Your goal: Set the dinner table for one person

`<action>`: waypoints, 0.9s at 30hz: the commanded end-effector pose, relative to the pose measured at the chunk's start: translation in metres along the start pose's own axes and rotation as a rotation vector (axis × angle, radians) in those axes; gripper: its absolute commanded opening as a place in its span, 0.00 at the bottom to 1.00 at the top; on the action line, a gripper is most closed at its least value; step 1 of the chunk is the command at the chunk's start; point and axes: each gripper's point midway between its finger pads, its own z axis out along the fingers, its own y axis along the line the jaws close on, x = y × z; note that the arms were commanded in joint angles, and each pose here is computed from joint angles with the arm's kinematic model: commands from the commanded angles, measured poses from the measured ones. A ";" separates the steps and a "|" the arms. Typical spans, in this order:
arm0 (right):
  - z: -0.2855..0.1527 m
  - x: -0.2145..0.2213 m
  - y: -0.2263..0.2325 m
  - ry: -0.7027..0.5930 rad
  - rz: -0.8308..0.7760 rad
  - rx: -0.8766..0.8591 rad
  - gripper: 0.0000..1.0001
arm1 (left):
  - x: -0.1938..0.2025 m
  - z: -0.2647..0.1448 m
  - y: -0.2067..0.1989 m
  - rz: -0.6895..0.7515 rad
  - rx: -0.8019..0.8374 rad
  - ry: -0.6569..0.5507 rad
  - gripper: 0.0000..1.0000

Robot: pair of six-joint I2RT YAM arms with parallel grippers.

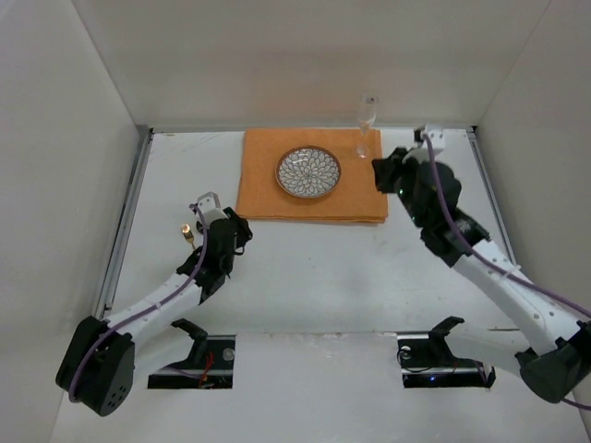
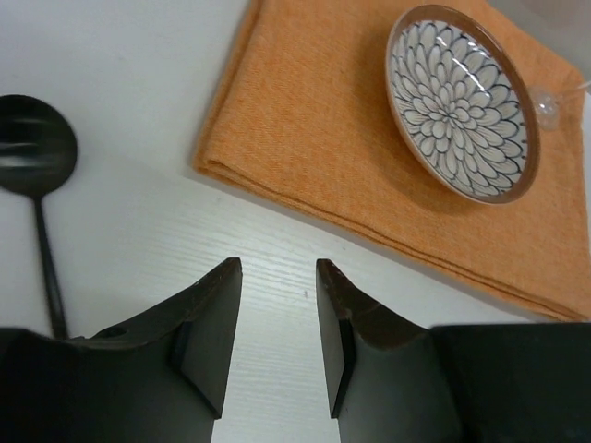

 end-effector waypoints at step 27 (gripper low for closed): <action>-0.039 0.171 0.020 0.147 0.204 -0.188 0.40 | 0.024 0.023 0.115 0.182 -0.501 0.171 0.29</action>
